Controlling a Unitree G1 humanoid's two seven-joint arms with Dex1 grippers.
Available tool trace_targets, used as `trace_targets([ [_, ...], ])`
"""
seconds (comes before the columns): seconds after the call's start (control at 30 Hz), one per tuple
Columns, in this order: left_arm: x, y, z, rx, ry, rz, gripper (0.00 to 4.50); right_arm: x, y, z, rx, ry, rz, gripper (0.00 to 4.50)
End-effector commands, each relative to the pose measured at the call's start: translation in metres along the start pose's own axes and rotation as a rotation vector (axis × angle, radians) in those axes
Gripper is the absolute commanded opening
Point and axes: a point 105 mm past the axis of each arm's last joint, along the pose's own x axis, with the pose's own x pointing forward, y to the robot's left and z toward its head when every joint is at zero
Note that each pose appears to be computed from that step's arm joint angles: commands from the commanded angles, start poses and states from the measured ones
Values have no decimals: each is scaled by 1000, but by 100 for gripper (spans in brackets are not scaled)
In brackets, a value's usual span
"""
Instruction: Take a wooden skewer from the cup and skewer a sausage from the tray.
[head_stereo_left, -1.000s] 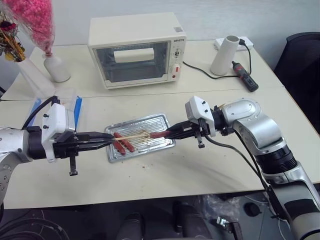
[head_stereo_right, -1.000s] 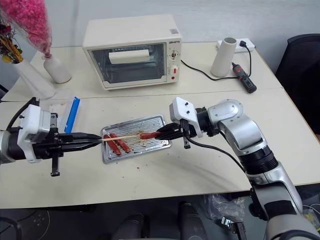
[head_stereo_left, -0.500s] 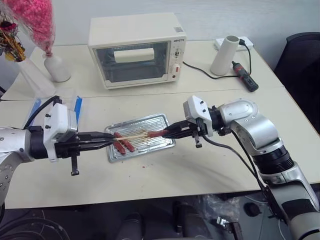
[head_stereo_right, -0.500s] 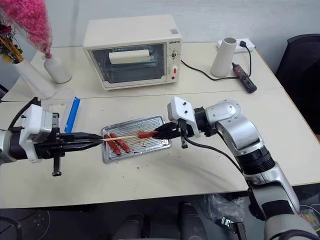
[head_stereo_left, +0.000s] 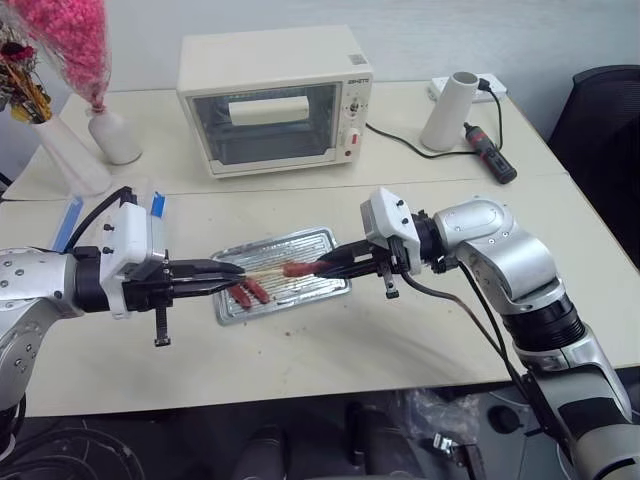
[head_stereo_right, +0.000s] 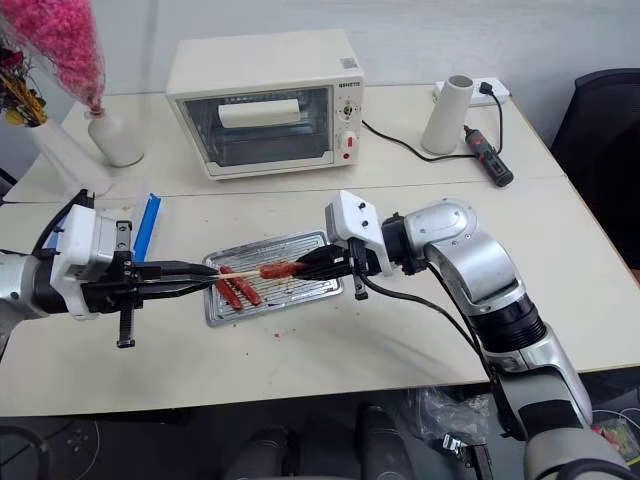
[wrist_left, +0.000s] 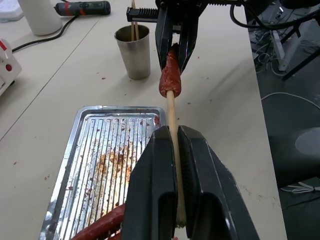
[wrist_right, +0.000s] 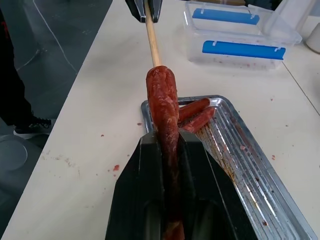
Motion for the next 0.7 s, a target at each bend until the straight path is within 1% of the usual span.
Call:
trace_targets([
  [0.03,5,-1,0,5,-8,-11,0,0,5,30,-99,-73,34,50],
  [0.07,4,0,0,3,-7,-7,0,-1,5,29,-91,-68,33,78],
  [0.1,3,0,-1,2,-6,-4,0,-1,5,28,-85,-64,32,97],
  [0.23,-2,1,-5,-12,3,37,0,-6,-1,25,-105,-34,-9,226],
  [0.33,-8,3,-7,-27,2,92,0,-13,-11,27,-114,-21,-62,226],
  [0.4,-16,5,-11,-46,5,167,0,-24,-23,32,-128,-21,-122,226],
  [0.5,-33,12,-20,-59,23,334,0,-37,-35,43,-125,-38,-193,226],
  [0.63,-67,30,-35,-65,74,650,0,-47,-36,55,-90,-80,-239,226],
  [0.7,-83,36,-44,-78,105,780,0,-48,-32,58,-53,-103,-236,266],
])
